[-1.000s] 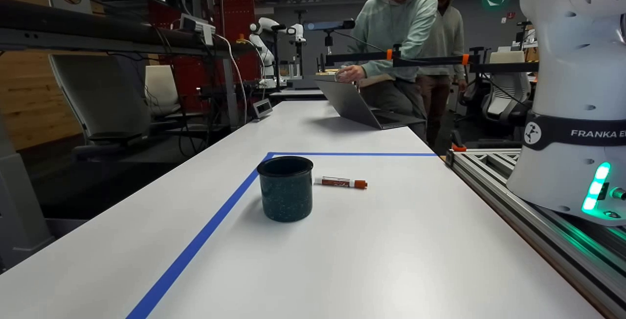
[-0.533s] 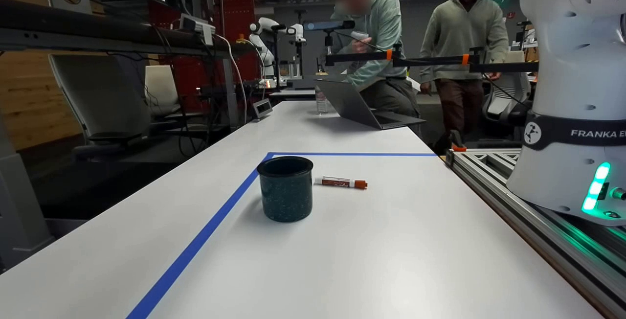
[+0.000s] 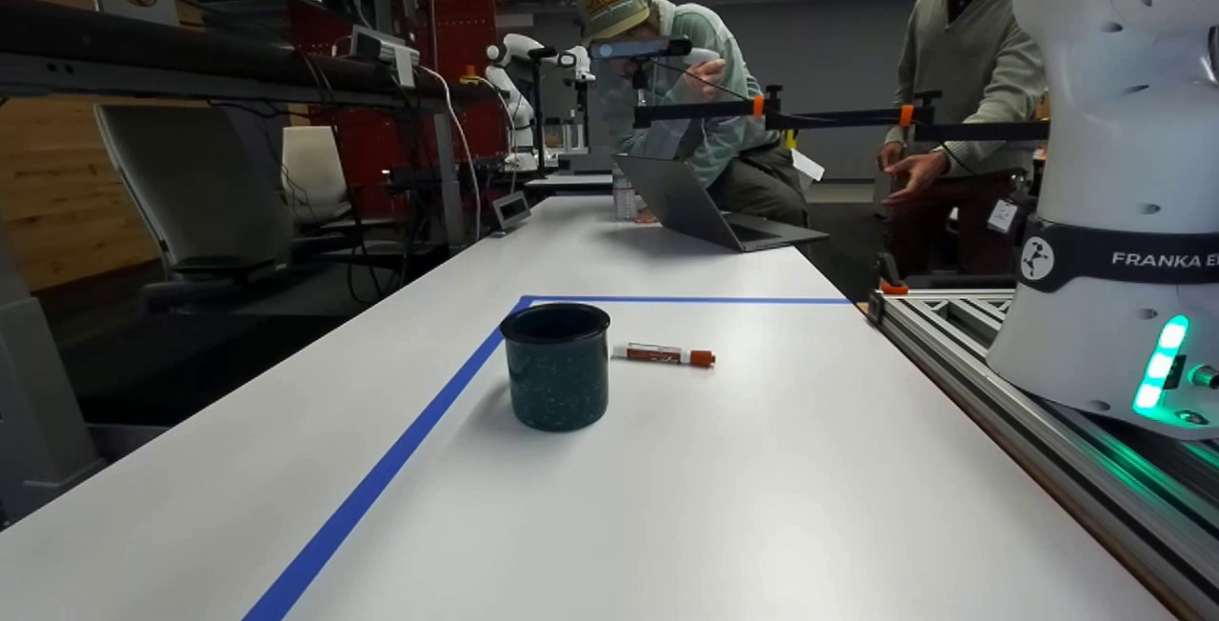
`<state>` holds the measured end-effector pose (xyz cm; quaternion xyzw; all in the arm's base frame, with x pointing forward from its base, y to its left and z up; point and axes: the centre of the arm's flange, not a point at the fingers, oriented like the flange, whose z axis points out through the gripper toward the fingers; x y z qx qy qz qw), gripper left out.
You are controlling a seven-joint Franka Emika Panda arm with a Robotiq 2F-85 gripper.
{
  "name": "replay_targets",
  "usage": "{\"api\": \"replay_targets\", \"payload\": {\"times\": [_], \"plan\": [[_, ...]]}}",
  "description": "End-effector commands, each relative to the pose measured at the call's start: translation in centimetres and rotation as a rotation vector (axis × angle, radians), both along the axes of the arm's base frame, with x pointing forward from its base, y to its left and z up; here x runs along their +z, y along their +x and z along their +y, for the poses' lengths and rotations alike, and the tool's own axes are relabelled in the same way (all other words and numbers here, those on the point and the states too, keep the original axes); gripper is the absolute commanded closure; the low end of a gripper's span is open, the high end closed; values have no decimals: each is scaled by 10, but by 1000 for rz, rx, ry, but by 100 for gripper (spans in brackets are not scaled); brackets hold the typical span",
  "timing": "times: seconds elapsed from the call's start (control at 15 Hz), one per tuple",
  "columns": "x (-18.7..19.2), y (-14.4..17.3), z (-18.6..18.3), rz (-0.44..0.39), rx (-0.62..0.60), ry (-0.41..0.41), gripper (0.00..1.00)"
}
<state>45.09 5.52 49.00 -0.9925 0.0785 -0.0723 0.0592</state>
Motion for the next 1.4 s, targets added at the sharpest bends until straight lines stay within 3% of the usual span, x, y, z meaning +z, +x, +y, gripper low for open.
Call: {"api": "replay_targets", "payload": {"times": [0.0, 0.67, 1.33], "plan": [[0, 0, 0, 0, 0, 0, 0], [1, -4, -5, -2, 10, -2, 0], [4, -9, -16, -5, -65, 0, 0]]}}
